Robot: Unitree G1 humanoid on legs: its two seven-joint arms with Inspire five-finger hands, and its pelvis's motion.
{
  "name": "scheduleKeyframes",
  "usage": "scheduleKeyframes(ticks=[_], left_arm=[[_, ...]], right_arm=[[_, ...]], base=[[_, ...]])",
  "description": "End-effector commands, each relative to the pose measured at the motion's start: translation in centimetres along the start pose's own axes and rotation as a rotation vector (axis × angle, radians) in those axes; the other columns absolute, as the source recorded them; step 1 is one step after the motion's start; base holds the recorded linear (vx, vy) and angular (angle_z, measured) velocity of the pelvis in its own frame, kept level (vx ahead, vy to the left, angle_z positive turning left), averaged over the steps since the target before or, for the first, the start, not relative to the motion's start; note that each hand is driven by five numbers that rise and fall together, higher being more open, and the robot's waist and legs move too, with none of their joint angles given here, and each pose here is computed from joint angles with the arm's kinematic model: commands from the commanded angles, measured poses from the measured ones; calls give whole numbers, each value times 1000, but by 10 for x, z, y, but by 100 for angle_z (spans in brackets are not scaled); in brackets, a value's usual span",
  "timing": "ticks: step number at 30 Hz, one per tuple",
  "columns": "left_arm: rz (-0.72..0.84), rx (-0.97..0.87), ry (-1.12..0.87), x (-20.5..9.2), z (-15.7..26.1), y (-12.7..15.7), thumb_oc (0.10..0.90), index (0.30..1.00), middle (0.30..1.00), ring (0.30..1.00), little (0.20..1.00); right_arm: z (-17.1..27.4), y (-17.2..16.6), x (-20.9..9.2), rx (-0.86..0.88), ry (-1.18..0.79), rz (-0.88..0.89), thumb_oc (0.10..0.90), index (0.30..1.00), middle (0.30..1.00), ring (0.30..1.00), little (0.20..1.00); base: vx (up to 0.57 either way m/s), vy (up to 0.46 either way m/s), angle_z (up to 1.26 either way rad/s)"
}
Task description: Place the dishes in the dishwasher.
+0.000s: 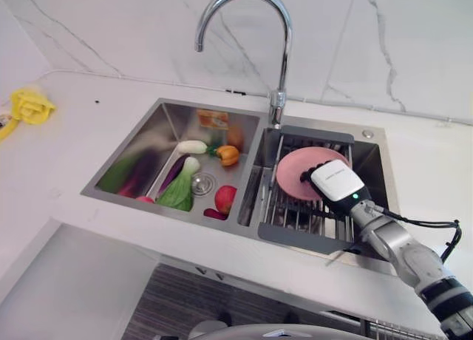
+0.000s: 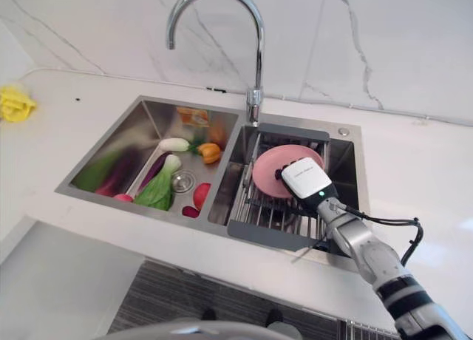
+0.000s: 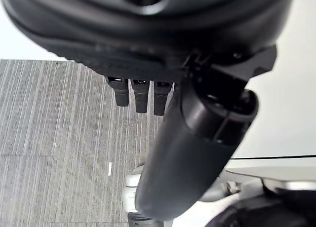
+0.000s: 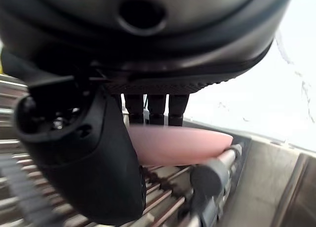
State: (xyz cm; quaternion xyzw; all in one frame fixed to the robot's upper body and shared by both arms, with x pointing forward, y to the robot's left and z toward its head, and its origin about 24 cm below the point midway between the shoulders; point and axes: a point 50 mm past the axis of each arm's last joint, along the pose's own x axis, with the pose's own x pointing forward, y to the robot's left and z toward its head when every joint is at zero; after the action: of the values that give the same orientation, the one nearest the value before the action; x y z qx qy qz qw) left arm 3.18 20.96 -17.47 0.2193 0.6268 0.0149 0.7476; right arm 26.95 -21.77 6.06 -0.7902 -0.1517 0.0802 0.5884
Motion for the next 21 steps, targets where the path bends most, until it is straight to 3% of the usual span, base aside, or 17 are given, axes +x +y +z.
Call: scheduleKeyframes(ticks=[1,11,21], left_arm=[[58,46,-6,2,4,11,800,900,900,900,900],[64,61,-16,2,6,8,800,900,900,900,900],[63,49,-12,1,3,7,800,900,900,900,900]], right_arm=[[-10,-40,20,-106,21,-226,400,300,300,300,300],[-14,-59,19,-80,45,-350,400,300,300,300,300],[-31,-107,-7,-49,63,-542,400,300,300,300,300]], base=[[2,-14,9],[0,0,0],[1,-10,5]])
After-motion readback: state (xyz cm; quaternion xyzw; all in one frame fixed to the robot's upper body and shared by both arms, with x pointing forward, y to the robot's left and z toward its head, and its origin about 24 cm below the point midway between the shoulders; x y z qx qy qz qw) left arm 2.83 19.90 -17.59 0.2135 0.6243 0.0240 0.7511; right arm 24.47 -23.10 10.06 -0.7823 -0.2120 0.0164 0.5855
